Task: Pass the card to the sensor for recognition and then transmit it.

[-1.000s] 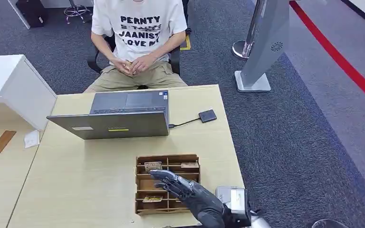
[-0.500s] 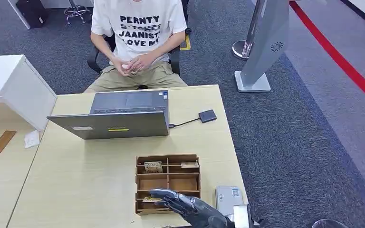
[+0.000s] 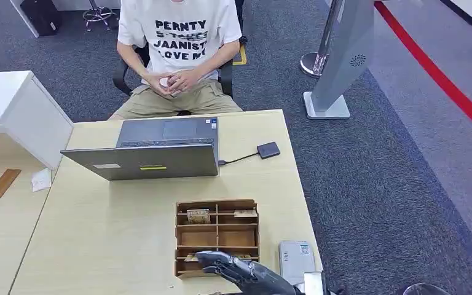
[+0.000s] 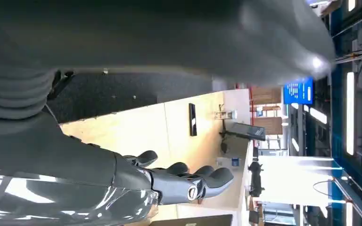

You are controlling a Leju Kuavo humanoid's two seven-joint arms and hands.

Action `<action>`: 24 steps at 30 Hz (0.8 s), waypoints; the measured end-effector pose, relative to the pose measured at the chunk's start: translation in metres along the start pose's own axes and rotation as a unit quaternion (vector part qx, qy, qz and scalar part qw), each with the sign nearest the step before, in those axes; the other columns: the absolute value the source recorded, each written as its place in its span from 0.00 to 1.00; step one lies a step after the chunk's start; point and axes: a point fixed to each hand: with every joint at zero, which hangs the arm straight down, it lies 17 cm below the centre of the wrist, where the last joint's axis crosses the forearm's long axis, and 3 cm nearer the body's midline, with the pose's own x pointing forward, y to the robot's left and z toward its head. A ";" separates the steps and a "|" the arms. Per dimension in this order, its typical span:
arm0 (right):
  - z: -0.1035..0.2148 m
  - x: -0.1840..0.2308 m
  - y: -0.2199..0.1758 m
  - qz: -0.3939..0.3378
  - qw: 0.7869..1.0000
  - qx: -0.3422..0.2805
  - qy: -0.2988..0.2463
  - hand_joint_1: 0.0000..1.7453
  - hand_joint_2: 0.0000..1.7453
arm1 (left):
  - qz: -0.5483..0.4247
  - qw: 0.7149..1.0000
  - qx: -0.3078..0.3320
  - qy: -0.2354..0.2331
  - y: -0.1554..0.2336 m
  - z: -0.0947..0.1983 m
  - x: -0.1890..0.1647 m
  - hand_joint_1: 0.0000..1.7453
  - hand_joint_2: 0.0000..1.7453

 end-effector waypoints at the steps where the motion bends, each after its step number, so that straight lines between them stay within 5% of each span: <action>1: 0.000 -0.001 0.000 0.003 1.000 -0.002 0.002 0.00 1.00 | 0.000 1.000 0.000 0.000 0.000 0.000 0.000 0.00 0.00; 18: 0.011 -0.030 -0.054 0.212 0.964 -0.137 0.087 0.00 1.00 | 0.027 1.000 0.003 0.004 0.002 0.000 -0.001 0.00 0.00; 24: 0.012 -0.019 -0.079 0.354 0.914 -0.178 0.092 0.00 1.00 | 0.025 1.000 0.003 0.004 0.002 0.000 -0.001 0.00 0.00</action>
